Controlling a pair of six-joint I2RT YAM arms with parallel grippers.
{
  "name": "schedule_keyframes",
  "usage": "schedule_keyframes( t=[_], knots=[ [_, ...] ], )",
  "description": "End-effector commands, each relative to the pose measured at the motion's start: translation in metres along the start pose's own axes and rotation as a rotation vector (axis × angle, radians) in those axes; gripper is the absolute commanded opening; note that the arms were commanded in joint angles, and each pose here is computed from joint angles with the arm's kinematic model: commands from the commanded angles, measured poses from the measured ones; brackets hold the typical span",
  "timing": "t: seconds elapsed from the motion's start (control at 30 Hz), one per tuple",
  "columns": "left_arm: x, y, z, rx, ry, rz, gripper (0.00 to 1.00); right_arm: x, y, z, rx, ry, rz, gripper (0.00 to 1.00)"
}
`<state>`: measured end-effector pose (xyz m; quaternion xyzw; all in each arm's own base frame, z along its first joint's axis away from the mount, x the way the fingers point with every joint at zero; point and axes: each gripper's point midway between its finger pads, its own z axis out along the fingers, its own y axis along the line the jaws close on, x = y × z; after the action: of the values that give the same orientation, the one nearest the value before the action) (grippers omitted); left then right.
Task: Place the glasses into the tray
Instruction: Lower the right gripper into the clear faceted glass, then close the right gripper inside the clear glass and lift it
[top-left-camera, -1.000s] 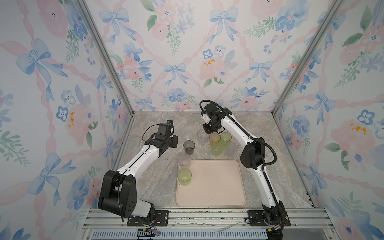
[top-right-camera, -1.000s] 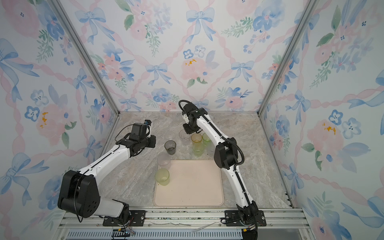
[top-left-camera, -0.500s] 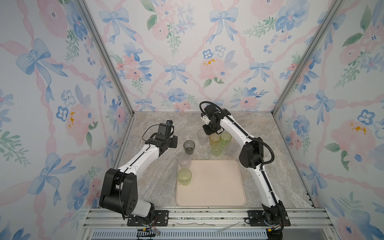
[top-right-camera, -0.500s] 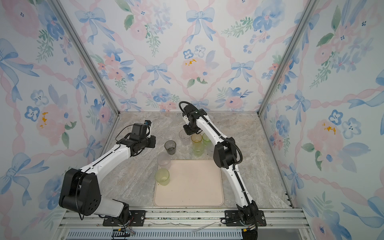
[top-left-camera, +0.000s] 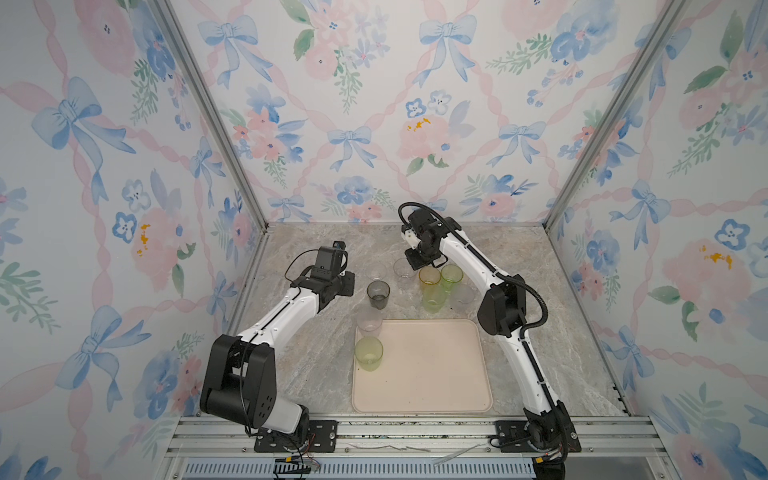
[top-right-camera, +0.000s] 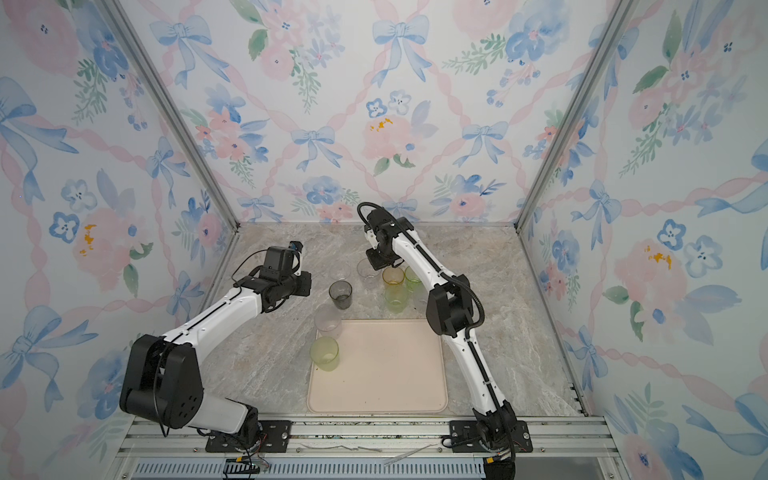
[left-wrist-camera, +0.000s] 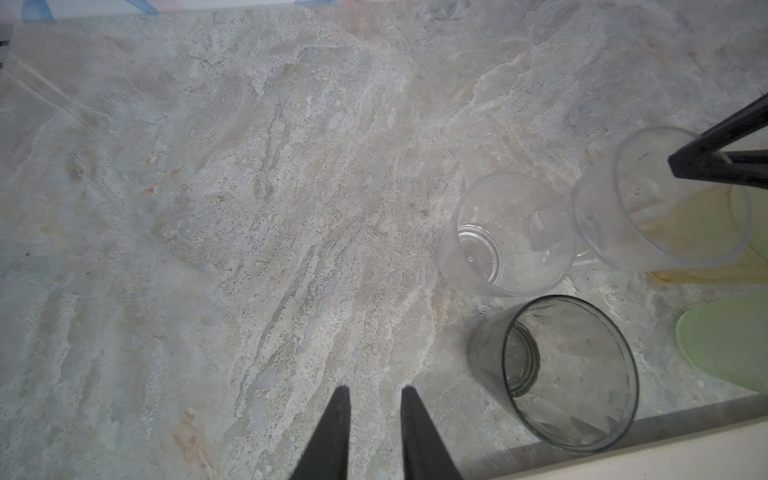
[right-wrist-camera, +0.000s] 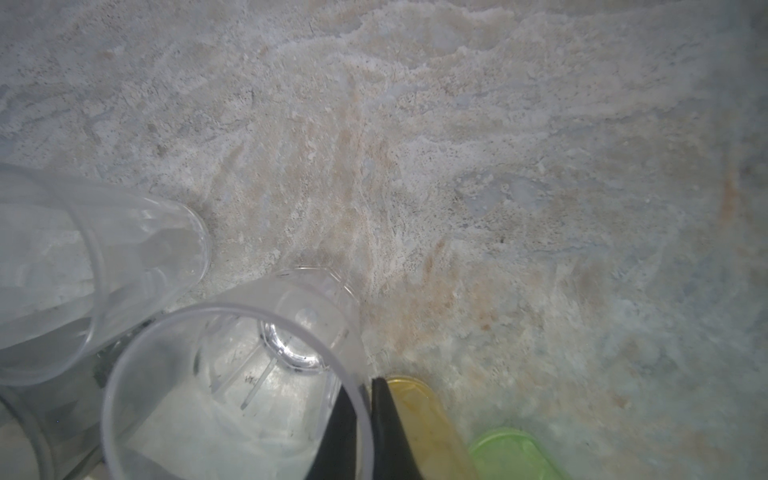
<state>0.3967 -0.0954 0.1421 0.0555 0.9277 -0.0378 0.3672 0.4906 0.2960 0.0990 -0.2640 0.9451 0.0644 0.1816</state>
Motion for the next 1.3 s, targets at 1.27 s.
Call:
schedule_keyframes(
  t=[1.27],
  knots=[
    [-0.009,0.003,-0.013,0.007,-0.045,-0.018,0.24,-0.011,0.028,-0.183,0.057,-0.366,-0.084,0.00]
  ],
)
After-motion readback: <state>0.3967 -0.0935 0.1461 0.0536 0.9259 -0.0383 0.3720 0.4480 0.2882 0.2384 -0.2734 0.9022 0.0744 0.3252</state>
